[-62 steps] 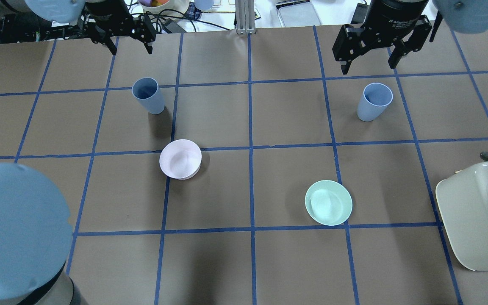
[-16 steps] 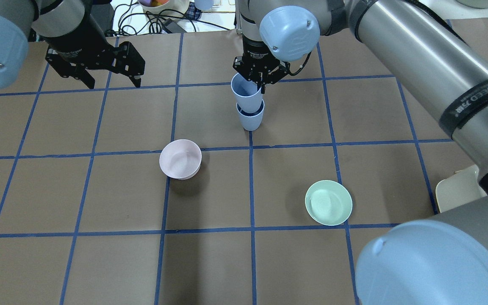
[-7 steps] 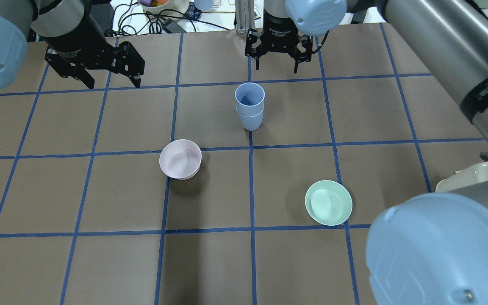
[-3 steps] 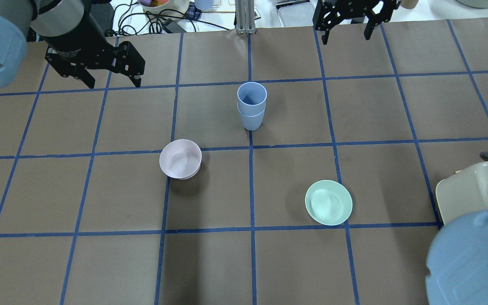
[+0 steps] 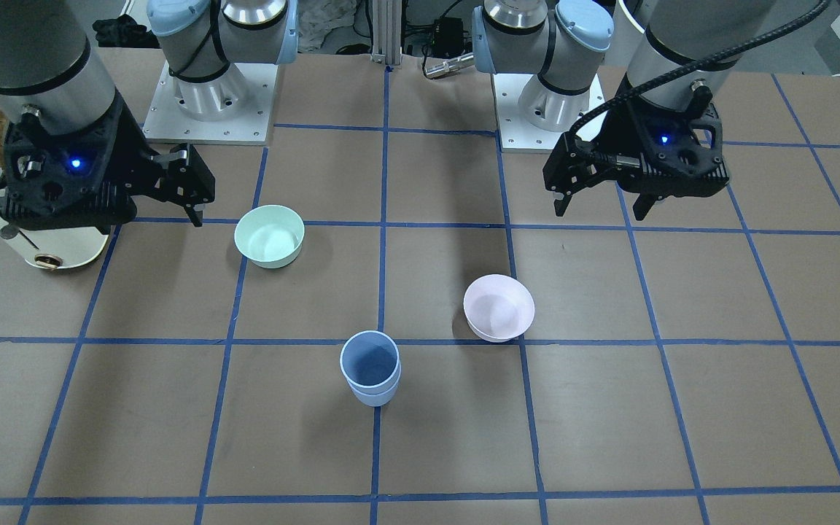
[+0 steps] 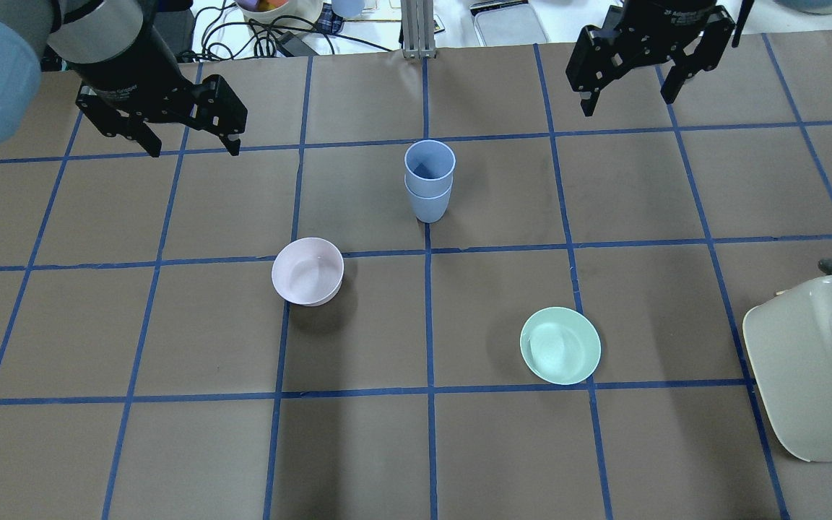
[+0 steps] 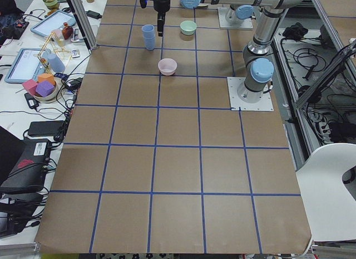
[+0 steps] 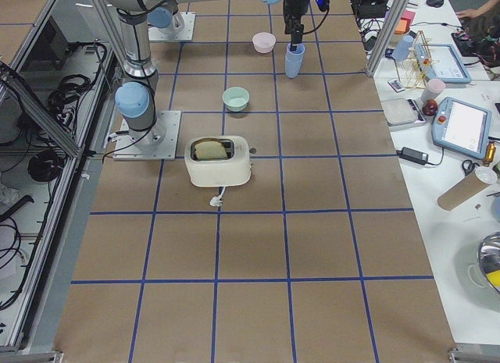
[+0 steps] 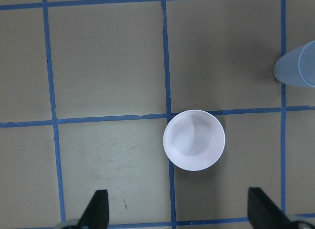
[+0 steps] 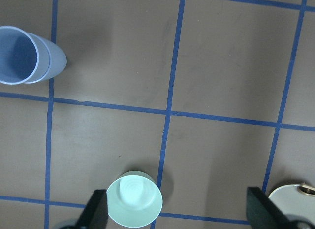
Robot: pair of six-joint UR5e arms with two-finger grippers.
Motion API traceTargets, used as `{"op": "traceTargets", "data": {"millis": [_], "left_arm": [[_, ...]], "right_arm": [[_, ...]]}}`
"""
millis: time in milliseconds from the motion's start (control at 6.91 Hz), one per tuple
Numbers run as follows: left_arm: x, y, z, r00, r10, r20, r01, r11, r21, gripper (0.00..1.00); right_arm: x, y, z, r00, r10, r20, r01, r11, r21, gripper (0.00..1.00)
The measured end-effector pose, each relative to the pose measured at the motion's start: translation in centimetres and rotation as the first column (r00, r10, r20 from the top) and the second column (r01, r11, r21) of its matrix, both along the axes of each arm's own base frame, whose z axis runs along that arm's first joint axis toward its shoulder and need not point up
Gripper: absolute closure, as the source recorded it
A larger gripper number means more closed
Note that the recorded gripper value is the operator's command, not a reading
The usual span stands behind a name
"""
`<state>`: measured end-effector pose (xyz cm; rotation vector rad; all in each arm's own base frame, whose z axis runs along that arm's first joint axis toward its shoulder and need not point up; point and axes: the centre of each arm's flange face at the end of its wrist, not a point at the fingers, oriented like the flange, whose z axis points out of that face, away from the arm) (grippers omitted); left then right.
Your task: Stack blue cups with both arms
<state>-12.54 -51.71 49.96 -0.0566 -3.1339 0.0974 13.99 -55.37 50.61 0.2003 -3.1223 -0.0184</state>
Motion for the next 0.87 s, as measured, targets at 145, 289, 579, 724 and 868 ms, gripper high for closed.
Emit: {"op": "traceTargets", "data": {"millis": [145,289,579,724,868], "left_arm": [[0.0,0.05,0.01,1.0,0.0,0.0,0.0,1.0,0.002,0.0],[0.0,0.09,0.05,1.0,0.0,0.0,0.0,1.0,0.002,0.0],[0.0,0.2,0.09,1.0,0.0,0.0,0.0,1.0,0.002,0.0],[0.0,0.24,0.11,1.0,0.0,0.001,0.0,1.0,0.001,0.0],[0.0,0.25,0.14,1.0,0.0,0.001,0.0,1.0,0.0,0.0]], "right_arm": [[-0.05,0.47,-0.84,1.0,0.0,0.002,0.001,1.0,-0.024,0.0],[-0.02,0.61,-1.48,1.0,-0.003,0.003,0.003,0.999,-0.046,0.0],[-0.38,0.63,-1.27,1.0,-0.017,0.005,0.017,0.996,-0.084,0.0],[-0.61,0.73,-0.94,0.999,-0.037,0.007,0.038,0.995,-0.093,0.0],[-0.74,1.06,-0.55,0.998,-0.061,0.009,0.062,0.993,-0.097,0.0]]}}
